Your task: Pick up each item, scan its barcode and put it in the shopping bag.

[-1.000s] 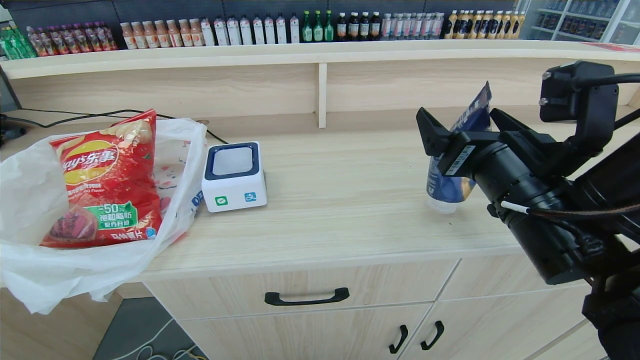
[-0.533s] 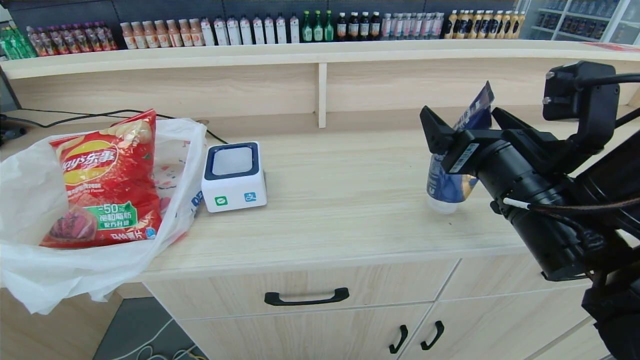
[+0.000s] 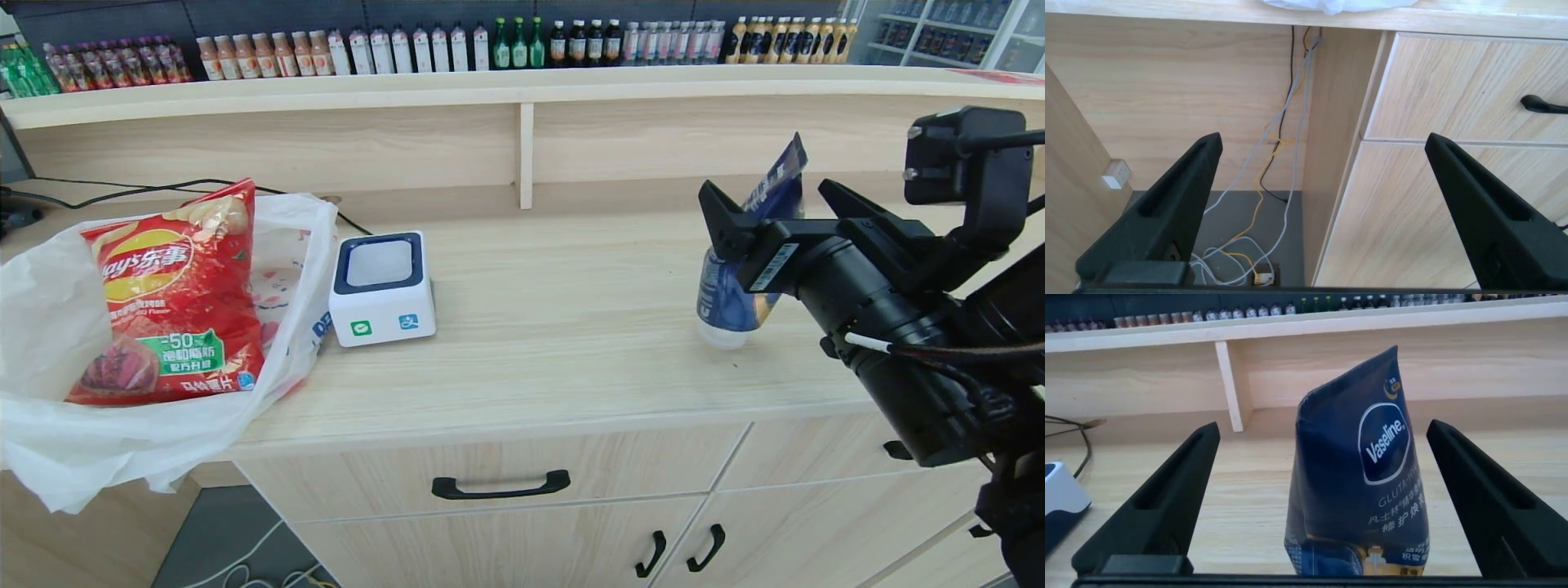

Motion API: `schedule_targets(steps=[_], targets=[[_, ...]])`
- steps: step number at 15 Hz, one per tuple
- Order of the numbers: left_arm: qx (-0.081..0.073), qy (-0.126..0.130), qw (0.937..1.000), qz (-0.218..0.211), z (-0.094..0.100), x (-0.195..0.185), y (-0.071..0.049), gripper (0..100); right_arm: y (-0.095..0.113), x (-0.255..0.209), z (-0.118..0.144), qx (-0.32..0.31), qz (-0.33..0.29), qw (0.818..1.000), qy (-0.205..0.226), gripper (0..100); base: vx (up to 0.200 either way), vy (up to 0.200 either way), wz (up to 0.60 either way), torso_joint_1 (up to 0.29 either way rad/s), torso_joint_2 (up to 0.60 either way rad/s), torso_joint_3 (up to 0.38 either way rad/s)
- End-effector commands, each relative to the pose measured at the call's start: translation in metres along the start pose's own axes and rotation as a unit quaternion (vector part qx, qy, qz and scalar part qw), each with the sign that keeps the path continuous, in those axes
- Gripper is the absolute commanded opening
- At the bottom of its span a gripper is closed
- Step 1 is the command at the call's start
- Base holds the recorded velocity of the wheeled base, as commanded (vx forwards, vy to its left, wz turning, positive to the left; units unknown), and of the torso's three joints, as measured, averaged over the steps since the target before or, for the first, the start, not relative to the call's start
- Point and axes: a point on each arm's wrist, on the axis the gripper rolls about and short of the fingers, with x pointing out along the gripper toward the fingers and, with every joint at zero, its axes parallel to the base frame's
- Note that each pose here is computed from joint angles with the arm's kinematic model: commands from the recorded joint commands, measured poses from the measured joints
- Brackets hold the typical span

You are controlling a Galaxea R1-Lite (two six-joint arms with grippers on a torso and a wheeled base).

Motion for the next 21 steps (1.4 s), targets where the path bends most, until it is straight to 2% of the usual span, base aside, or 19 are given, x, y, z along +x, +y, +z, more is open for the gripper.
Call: schedule_targets(steps=[1, 4, 8, 10, 12, 17, 21], targets=[[0.000, 0.000, 1.0000, 0.001, 0.000, 0.000, 0.000, 100, -0.009, -0.013, 0.005, -0.015, -0.008, 1.000, 0.002, 100, 0.000, 0.000, 0.00, 0.000, 0.00, 0.000], [0.000, 0.000, 1.0000, 0.000, 0.000, 0.000, 0.000, 100, -0.008, -0.025, 0.005, -0.026, -0.028, 0.999, 0.016, 100, 0.000, 0.000, 0.00, 0.000, 0.00, 0.000], [0.000, 0.000, 1.0000, 0.000, 0.000, 0.000, 0.000, 100, 0.019, -0.032, -0.003, -0.036, -0.040, 0.997, 0.046, 100, 0.000, 0.000, 0.00, 0.000, 0.00, 0.000], [0.000, 0.000, 1.0000, 0.001, 0.000, 0.000, 0.000, 100, 0.038, -0.019, -0.010, -0.030, -0.040, 0.998, 0.045, 100, 0.000, 0.000, 0.00, 0.000, 0.00, 0.000], [0.000, 0.000, 1.0000, 0.000, 0.000, 0.000, 0.000, 100, 0.049, -0.014, -0.010, -0.025, -0.060, 0.997, 0.046, 100, 0.000, 0.000, 0.00, 0.000, 0.00, 0.000], [0.000, 0.000, 1.0000, 0.000, 0.000, 0.000, 0.000, 100, 0.046, -0.006, -0.023, -0.040, -0.086, 0.994, 0.056, 100, 0.000, 0.000, 0.00, 0.000, 0.00, 0.000], [0.000, 0.000, 1.0000, 0.000, 0.000, 0.000, 0.000, 100, 0.049, 0.003, -0.021, -0.022, -0.131, 0.990, 0.045, 100, 0.000, 0.000, 0.00, 0.000, 0.00, 0.000]])
